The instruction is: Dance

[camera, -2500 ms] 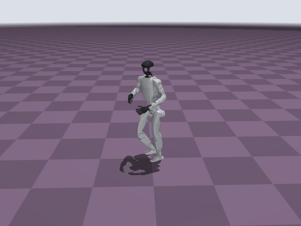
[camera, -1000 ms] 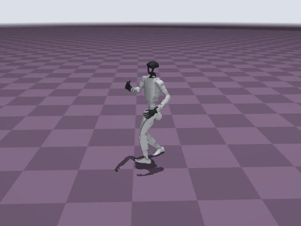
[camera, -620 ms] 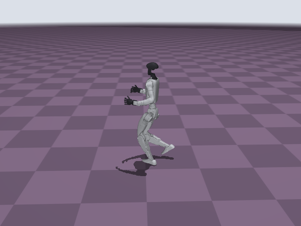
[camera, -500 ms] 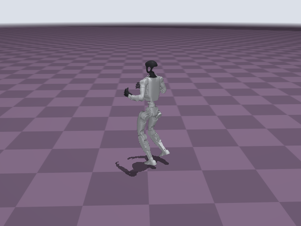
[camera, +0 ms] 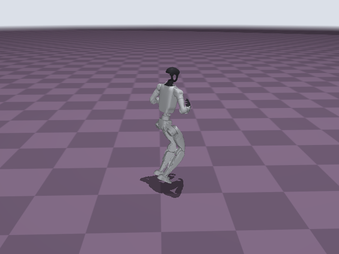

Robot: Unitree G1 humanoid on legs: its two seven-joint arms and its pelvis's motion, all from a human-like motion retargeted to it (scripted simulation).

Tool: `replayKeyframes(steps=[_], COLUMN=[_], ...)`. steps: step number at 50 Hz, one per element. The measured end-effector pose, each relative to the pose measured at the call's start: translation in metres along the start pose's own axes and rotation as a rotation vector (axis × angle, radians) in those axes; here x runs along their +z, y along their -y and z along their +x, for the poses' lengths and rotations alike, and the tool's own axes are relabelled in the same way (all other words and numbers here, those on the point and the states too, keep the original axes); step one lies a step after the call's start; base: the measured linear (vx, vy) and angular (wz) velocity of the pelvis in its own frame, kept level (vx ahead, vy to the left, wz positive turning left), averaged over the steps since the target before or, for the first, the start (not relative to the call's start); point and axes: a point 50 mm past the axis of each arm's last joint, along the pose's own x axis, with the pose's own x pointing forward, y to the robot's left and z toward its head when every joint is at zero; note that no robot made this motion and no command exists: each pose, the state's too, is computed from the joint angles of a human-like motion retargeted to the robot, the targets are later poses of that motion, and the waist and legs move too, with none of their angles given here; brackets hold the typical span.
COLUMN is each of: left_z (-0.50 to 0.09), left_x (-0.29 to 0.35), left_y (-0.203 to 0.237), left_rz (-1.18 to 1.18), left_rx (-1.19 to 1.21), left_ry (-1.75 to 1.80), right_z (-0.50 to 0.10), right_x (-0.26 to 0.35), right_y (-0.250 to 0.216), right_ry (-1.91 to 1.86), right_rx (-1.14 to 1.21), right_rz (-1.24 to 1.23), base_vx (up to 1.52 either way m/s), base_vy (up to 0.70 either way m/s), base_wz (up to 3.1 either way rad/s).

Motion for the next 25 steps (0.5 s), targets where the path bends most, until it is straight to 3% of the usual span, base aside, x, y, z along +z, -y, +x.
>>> replayKeyframes(steps=[7, 13, 25], left_z=[-0.016, -0.013, 0.048], left_x=[0.010, -0.006, -0.031], left_y=[-0.012, -0.017, 0.015], left_rz=[-0.052, -0.087, -0.125], left_rx=[0.118, 0.114, -0.022], left_ry=[-0.012, -0.091, -0.046], right_z=[0.023, 0.026, -0.037], right_x=[0.045, 0.051, 0.015], right_y=[-0.005, 0.003, 0.022], right_ry=[0.196, 0.216, 0.068], right_rx=[0.137, 0.069, -0.349], right_rz=[-0.022, -0.035, 0.088], base_vx=[0.01, 0.03, 0.20], base_vy=[0.05, 0.00, -0.06], base_wz=[-4.51, -3.12, -0.89])
